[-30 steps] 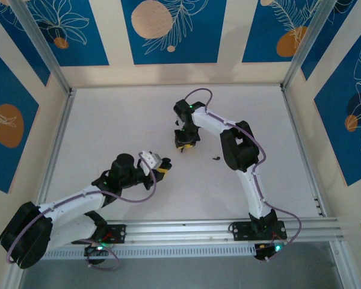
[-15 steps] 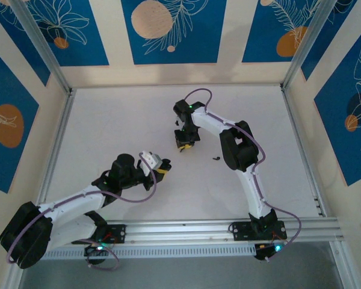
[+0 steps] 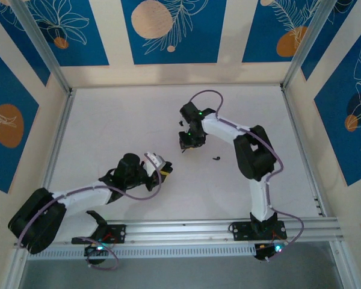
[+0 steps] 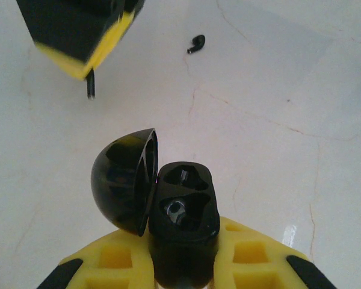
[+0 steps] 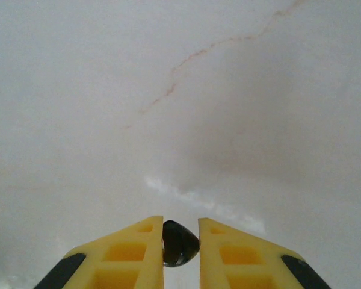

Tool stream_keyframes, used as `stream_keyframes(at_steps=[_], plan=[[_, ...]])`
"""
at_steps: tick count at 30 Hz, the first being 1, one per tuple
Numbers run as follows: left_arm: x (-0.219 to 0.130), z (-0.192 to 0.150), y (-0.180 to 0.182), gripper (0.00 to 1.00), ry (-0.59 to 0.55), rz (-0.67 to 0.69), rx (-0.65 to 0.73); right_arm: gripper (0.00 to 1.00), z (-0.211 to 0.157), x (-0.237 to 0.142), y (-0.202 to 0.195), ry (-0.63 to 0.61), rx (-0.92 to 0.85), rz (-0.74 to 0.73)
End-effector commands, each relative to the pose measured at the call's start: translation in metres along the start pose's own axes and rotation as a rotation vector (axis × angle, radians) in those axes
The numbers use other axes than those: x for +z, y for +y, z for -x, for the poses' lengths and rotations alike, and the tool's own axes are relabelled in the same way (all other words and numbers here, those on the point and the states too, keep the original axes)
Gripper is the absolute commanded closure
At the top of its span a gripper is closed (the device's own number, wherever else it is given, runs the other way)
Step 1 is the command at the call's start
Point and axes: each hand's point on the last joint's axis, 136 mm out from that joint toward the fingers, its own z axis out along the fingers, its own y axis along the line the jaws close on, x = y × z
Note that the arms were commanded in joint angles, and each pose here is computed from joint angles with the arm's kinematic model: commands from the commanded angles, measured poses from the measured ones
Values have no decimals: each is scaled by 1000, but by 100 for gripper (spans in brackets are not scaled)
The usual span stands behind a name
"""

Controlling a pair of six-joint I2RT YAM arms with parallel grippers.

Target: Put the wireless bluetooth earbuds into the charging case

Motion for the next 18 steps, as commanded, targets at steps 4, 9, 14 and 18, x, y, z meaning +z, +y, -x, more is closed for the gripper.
stream_keyframes(at_steps=[4,9,14,18], plan=[[15,30,-7,88,-102,-99,14,83,1,-49,8,-196,-108,38],[26,40,-11,88,-128,-160,5,84,-14,-73,8,-274,-173,50],[36,47,-15,88,-150,-220,-9,84,-28,-99,18,-359,-282,94],[40,54,-22,88,-172,-277,-15,84,-44,-113,30,-408,-399,119]])
